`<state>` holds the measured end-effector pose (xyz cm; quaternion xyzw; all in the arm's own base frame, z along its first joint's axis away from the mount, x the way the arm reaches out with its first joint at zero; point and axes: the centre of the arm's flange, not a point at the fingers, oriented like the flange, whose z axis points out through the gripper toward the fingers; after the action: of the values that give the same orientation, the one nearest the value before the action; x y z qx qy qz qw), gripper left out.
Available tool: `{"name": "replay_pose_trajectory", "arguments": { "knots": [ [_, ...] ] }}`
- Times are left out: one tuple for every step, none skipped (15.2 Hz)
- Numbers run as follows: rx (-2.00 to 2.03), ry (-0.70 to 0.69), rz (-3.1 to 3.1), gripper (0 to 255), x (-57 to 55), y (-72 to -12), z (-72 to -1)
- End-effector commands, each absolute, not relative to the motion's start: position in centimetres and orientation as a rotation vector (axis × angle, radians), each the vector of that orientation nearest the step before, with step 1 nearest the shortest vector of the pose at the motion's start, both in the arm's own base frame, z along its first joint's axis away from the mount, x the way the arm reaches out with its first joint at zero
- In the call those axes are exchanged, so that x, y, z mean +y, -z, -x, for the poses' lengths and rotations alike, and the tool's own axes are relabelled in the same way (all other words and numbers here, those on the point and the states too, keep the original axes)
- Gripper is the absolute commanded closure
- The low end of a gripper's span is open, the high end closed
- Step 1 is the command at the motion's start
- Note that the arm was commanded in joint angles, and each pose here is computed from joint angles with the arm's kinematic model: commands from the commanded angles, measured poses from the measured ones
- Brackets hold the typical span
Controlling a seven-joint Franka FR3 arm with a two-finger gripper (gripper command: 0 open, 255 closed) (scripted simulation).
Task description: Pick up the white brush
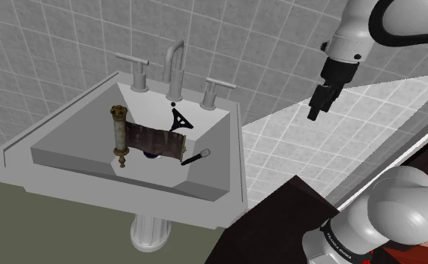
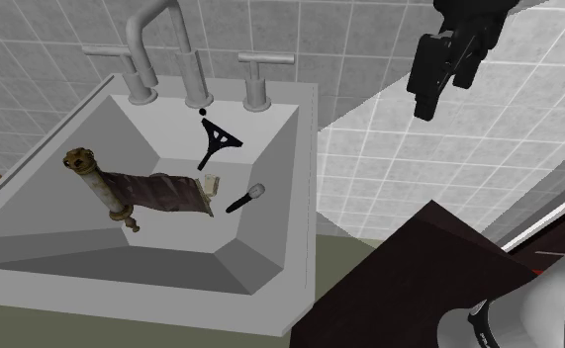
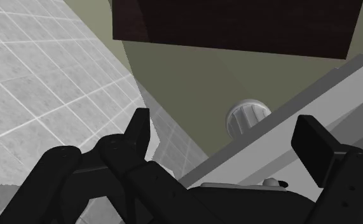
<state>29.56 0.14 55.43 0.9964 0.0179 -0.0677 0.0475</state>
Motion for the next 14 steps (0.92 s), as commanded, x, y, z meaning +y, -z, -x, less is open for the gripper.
{"name": "replay_pose_trajectory", "arguments": {
  "knots": [
    [0.055,0.207,-3.039,0,0.1,-55.4,-29.6],
    [0.068,0.196,-3.033,0,0.7,-54.5,-30.2],
    [0.081,0.185,-3.027,0,1.3,-53.5,-30.9],
    [0.094,0.174,-3.021,0,1.8,-52.5,-31.5],
    [0.107,0.164,-3.014,0,2.4,-51.6,-32.2],
    [0.120,0.153,-3.008,0,3.0,-50.6,-32.8],
    [0.132,0.142,-3.001,0,3.6,-49.6,-33.5],
    [0.145,0.132,-2.995,0,4.1,-48.7,-34.1],
    [0.158,0.121,-2.988,0,4.7,-47.7,-34.8],
    [0.171,0.111,-2.981,0,5.3,-46.7,-35.4],
    [0.183,0.100,-2.974,0,5.8,-45.8,-36.1],
    [0.196,0.090,-2.967,0,6.4,-44.8,-36.7],
    [0.208,0.079,-2.960,0,7.0,-43.8,-37.4],
    [0.221,0.069,-2.953,0,7.6,-42.9,-38.0]
  ]
}}
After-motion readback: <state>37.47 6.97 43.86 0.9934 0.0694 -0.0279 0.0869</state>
